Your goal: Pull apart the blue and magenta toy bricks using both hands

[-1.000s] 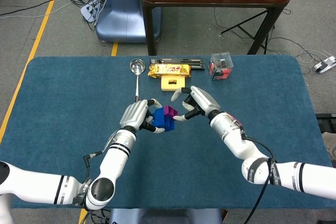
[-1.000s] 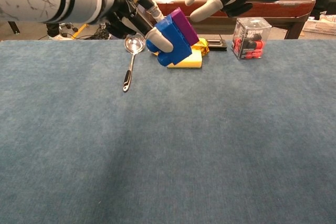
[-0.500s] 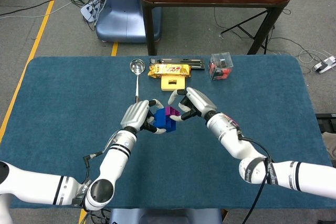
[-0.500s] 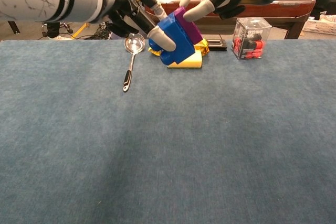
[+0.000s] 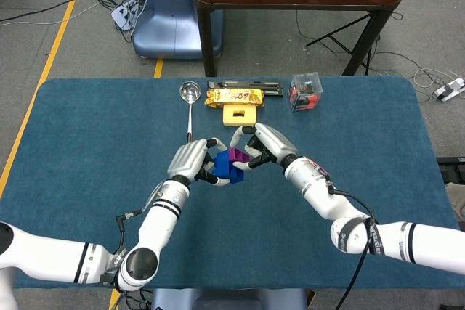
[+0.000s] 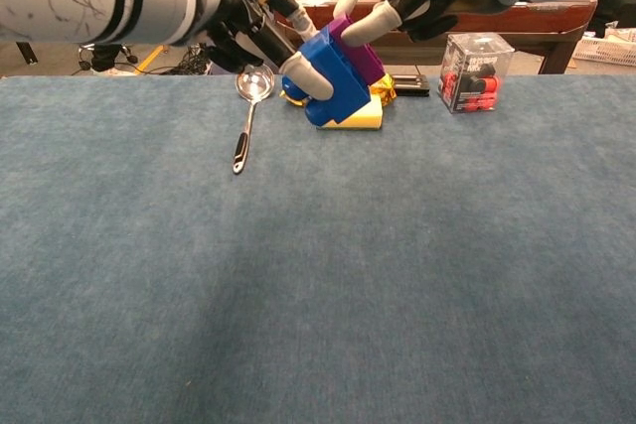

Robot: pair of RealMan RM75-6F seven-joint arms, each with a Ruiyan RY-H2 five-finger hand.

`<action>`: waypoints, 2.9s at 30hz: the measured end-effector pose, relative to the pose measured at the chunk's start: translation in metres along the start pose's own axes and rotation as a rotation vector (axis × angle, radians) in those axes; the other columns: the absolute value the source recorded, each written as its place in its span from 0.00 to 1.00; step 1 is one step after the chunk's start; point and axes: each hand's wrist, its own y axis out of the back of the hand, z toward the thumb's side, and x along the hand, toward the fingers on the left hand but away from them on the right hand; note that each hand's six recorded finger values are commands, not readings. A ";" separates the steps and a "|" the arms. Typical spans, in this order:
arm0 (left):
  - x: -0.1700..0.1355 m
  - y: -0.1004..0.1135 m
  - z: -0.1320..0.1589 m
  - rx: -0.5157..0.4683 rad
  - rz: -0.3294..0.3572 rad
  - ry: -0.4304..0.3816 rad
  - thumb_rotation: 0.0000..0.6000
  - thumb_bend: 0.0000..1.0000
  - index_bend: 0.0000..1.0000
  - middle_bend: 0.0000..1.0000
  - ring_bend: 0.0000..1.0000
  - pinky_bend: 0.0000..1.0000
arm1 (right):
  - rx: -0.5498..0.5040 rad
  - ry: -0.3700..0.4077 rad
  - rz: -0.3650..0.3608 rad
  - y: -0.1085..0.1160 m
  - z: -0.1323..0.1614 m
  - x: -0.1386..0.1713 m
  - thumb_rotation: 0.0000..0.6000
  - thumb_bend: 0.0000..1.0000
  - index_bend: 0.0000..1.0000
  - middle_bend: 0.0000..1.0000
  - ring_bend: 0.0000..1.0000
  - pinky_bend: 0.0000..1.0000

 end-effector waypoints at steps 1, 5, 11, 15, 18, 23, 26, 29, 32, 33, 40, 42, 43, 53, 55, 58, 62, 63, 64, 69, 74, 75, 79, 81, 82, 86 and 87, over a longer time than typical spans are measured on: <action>0.000 0.000 0.000 0.000 0.000 0.000 1.00 0.00 0.65 1.00 1.00 1.00 | 0.000 0.001 0.000 0.000 0.000 0.000 1.00 0.19 0.53 1.00 1.00 1.00; 0.000 0.000 0.000 -0.001 0.000 0.000 1.00 0.00 0.65 1.00 1.00 1.00 | -0.001 0.002 0.003 -0.001 0.000 -0.001 1.00 0.22 0.55 1.00 1.00 1.00; -0.001 0.002 -0.001 -0.008 0.000 -0.002 1.00 0.00 0.65 1.00 1.00 1.00 | -0.002 0.006 0.008 -0.002 0.001 -0.003 1.00 0.25 0.59 1.00 1.00 1.00; -0.001 0.002 -0.001 -0.007 -0.001 -0.003 1.00 0.00 0.65 1.00 1.00 1.00 | -0.003 0.010 0.007 -0.003 0.001 -0.003 1.00 0.27 0.62 1.00 1.00 1.00; -0.001 0.001 -0.002 -0.003 -0.003 -0.002 1.00 0.00 0.65 1.00 1.00 1.00 | -0.006 0.012 0.004 -0.002 0.002 -0.003 1.00 0.27 0.65 1.00 1.00 1.00; -0.001 0.001 -0.003 0.000 -0.003 -0.002 1.00 0.00 0.65 1.00 1.00 1.00 | -0.011 0.014 -0.002 -0.001 0.001 -0.003 1.00 0.28 0.69 1.00 1.00 1.00; -0.001 0.000 -0.003 0.002 -0.004 -0.003 1.00 0.00 0.65 1.00 1.00 1.00 | -0.016 0.016 -0.006 0.000 0.001 -0.002 1.00 0.29 0.70 1.00 1.00 1.00; 0.000 -0.001 -0.003 0.004 -0.006 -0.003 1.00 0.00 0.65 1.00 1.00 1.00 | -0.023 0.018 -0.009 0.001 0.000 -0.002 1.00 0.29 0.70 1.00 1.00 1.00; 0.000 -0.001 -0.004 0.007 -0.006 -0.001 1.00 0.00 0.65 1.00 1.00 1.00 | -0.031 0.020 -0.013 0.002 -0.001 -0.002 1.00 0.29 0.70 1.00 1.00 1.00; 0.000 -0.002 -0.005 0.009 -0.007 0.000 1.00 0.00 0.65 1.00 1.00 1.00 | -0.032 0.021 -0.014 0.002 -0.001 -0.001 1.00 0.29 0.70 1.00 1.00 1.00; 0.000 -0.005 -0.008 0.017 -0.013 0.003 1.00 0.00 0.65 1.00 1.00 1.00 | -0.036 0.031 -0.020 0.005 -0.001 0.002 1.00 0.29 0.70 1.00 1.00 1.00; 0.000 -0.006 -0.009 0.027 -0.015 0.005 1.00 0.00 0.65 1.00 1.00 1.00 | -0.037 0.033 -0.022 0.006 -0.001 0.003 1.00 0.29 0.70 1.00 1.00 1.00; 0.000 -0.006 -0.010 0.031 -0.016 0.007 1.00 0.00 0.65 1.00 1.00 1.00 | -0.035 0.034 -0.023 0.007 -0.002 0.004 1.00 0.29 0.70 1.00 1.00 1.00; 0.001 -0.014 -0.032 0.122 -0.017 0.035 1.00 0.00 0.65 1.00 1.00 1.00 | 0.028 0.000 -0.046 0.015 -0.023 0.016 1.00 0.29 0.70 1.00 1.00 1.00; 0.001 -0.017 -0.038 0.169 -0.012 0.036 1.00 0.00 0.64 1.00 1.00 1.00 | 0.061 -0.014 -0.050 0.016 -0.030 0.018 1.00 0.29 0.70 1.00 1.00 1.00; 0.001 -0.021 -0.046 0.242 0.006 0.029 1.00 0.00 0.64 1.00 1.00 1.00 | 0.116 -0.038 -0.053 0.016 -0.041 0.019 1.00 0.29 0.70 1.00 1.00 1.00; 0.003 -0.029 -0.056 0.348 0.035 0.016 1.00 0.00 0.64 1.00 1.00 1.00 | 0.196 -0.072 -0.046 0.013 -0.056 0.019 1.00 0.29 0.70 1.00 1.00 1.00; 0.003 -0.032 -0.060 0.383 0.043 0.011 1.00 0.00 0.64 1.00 1.00 1.00 | 0.215 -0.079 -0.043 0.012 -0.059 0.019 1.00 0.29 0.70 1.00 1.00 1.00; 0.004 -0.034 -0.063 0.409 0.049 0.008 1.00 0.00 0.63 1.00 1.00 1.00 | 0.242 -0.088 -0.040 0.011 -0.063 0.019 1.00 0.29 0.70 1.00 1.00 1.00; 0.005 -0.051 -0.077 0.529 0.057 -0.003 1.00 0.00 0.60 1.00 1.00 1.00 | 0.361 -0.124 -0.024 0.004 -0.078 0.016 1.00 0.29 0.70 1.00 1.00 1.00; 0.004 -0.064 -0.084 0.587 0.035 -0.011 1.00 0.00 0.55 1.00 1.00 1.00 | 0.505 -0.165 -0.018 -0.003 -0.093 0.012 1.00 0.28 0.69 1.00 1.00 1.00; 0.004 -0.066 -0.085 0.597 0.032 -0.012 1.00 0.00 0.51 1.00 1.00 1.00 | 0.528 -0.173 -0.017 -0.005 -0.096 0.011 1.00 0.25 0.64 1.00 1.00 1.00; 0.003 -0.071 -0.089 0.631 0.024 -0.014 1.00 0.00 0.21 1.00 1.00 1.00 | 0.612 -0.206 -0.009 -0.011 -0.105 0.008 1.00 0.07 0.36 1.00 1.00 1.00; 0.002 -0.073 -0.091 0.650 0.016 -0.009 1.00 0.00 0.04 1.00 1.00 1.00 | 0.628 -0.218 -0.008 -0.011 -0.108 0.008 1.00 0.00 0.22 0.99 0.99 1.00; 0.002 -0.073 -0.092 0.659 0.013 -0.006 1.00 0.00 0.00 1.00 1.00 1.00 | 0.633 -0.222 -0.010 -0.011 -0.108 0.009 1.00 0.00 0.17 0.99 0.99 1.00; -0.002 -0.073 -0.095 0.702 0.004 0.006 1.00 0.00 0.00 1.00 1.00 1.00 | 0.624 -0.222 -0.026 -0.008 -0.108 0.013 1.00 0.00 0.06 0.95 0.95 1.00; -0.004 -0.072 -0.097 0.714 0.003 0.009 1.00 0.00 0.00 1.00 1.00 1.00 | 0.621 -0.220 -0.031 -0.007 -0.107 0.014 1.00 0.00 0.05 0.93 0.93 1.00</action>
